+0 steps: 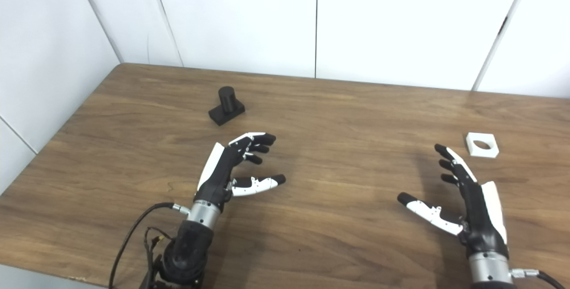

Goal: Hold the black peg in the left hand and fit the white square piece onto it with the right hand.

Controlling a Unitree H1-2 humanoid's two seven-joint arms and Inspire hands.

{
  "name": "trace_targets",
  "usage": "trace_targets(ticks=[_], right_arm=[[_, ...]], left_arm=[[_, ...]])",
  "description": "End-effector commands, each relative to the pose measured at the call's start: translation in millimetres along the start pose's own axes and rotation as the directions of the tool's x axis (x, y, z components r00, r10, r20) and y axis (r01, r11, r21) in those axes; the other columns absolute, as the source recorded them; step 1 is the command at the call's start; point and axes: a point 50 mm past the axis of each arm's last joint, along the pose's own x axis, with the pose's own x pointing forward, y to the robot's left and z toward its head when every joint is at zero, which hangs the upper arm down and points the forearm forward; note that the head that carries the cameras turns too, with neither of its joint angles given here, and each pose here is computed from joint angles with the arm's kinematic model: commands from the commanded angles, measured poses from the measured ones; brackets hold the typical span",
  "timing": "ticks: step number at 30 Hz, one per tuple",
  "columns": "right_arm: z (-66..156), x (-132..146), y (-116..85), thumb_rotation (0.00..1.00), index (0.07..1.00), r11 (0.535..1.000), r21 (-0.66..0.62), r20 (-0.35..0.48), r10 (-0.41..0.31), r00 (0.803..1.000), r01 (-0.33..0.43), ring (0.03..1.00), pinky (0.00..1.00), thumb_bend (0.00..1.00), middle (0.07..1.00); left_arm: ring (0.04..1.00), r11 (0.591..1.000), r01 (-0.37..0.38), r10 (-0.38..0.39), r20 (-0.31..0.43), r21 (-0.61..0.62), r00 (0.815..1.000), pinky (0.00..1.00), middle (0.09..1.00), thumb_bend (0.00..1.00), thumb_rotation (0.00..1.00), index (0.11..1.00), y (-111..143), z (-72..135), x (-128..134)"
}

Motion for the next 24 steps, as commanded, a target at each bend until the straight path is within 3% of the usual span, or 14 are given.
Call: trace_targets(ticks=[1,12,24], right_arm=[[13.2,11.5,-8.7,0.35,0.868,1.000,-0.008,0.076,-0.024,0.997,0.025,0.864,0.79,0.80,0.898],[12.5,12.2,-8.8,0.35,0.862,0.999,-0.015,0.072,-0.027,0.997,0.028,0.867,0.79,0.81,0.892],[13.5,14.3,-11.6,0.36,0.869,1.000,-0.015,0.072,-0.024,0.997,0.025,0.859,0.78,0.81,0.894]], left_arm=[[0.723,0.998,-0.064,0.063,0.079,0.014,0.995,0.61,0.752,0.72,0.13,0.713,9.5,20.0,9.9],[0.754,0.995,-0.087,0.082,0.098,0.048,0.992,0.66,0.789,0.70,0.18,0.733,15.3,23.1,12.9],[0.768,0.993,-0.106,0.099,0.119,0.056,0.988,0.69,0.792,0.68,0.18,0.733,20.9,26.8,18.6]])
